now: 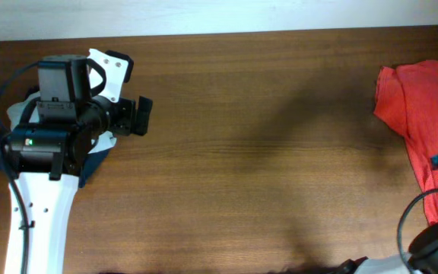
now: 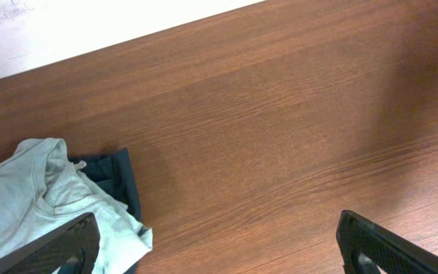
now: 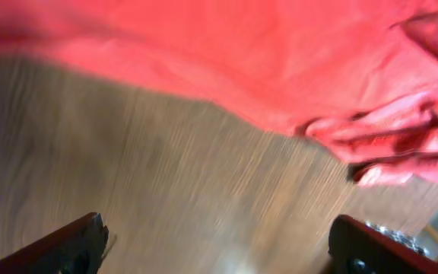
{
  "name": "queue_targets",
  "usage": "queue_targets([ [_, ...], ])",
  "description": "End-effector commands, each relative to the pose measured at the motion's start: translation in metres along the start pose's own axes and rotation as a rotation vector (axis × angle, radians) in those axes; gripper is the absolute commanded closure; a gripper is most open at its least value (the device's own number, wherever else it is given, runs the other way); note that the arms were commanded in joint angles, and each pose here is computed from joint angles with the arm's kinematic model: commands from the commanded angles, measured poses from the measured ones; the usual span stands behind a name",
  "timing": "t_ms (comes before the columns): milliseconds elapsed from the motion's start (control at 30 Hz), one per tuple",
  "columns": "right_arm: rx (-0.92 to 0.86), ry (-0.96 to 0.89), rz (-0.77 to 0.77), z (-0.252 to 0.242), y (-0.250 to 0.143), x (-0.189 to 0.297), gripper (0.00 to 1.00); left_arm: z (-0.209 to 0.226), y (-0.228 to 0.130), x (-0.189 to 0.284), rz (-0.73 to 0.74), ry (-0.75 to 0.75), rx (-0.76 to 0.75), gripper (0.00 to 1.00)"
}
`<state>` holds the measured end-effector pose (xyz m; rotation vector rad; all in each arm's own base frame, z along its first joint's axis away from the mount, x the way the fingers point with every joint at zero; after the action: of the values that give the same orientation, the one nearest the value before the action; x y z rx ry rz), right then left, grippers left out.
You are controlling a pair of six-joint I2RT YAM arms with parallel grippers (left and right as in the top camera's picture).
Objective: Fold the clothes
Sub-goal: 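Grasp the orange T-shirt at the right edge with the right gripper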
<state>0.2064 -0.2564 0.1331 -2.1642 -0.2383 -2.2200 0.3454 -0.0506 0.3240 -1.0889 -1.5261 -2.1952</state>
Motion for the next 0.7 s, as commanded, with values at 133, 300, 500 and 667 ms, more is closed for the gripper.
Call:
queue_targets([
  [133, -0.040, -0.026, -0.032, -0.009, 0.046, -0.049, 0.05, -0.001, 0.002, -0.014, 0.021, -0.027, 0.014, 0.01],
  [300, -0.046, -0.133, 0.004, -0.027, 0.046, -0.071, 0.10, -0.002, -0.001, -0.014, 0.033, -0.032, 0.016, 0.01],
  [500, -0.129, -0.089, 0.015, -0.046, 0.057, -0.073, 0.10, -0.003, -0.004, -0.013, 0.044, -0.035, 0.018, 0.01],
  [667, -0.132, 0.015, -0.008, -0.031, 0.061, -0.088, 0.09, -0.002, -0.001, -0.014, 0.034, -0.031, 0.016, 0.01],
])
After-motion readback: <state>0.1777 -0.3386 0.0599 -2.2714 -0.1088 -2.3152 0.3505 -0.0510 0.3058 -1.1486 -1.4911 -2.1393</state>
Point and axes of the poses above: each gripper's point midway between its finger pads, its own x axis back along the fingers, its own z axis along the line the jaws close on, y = z × x, the point moved 2 cm from there along x, back along the fingers, and after that the axes turned 11 degrees about -x, right-handed, at the moved point
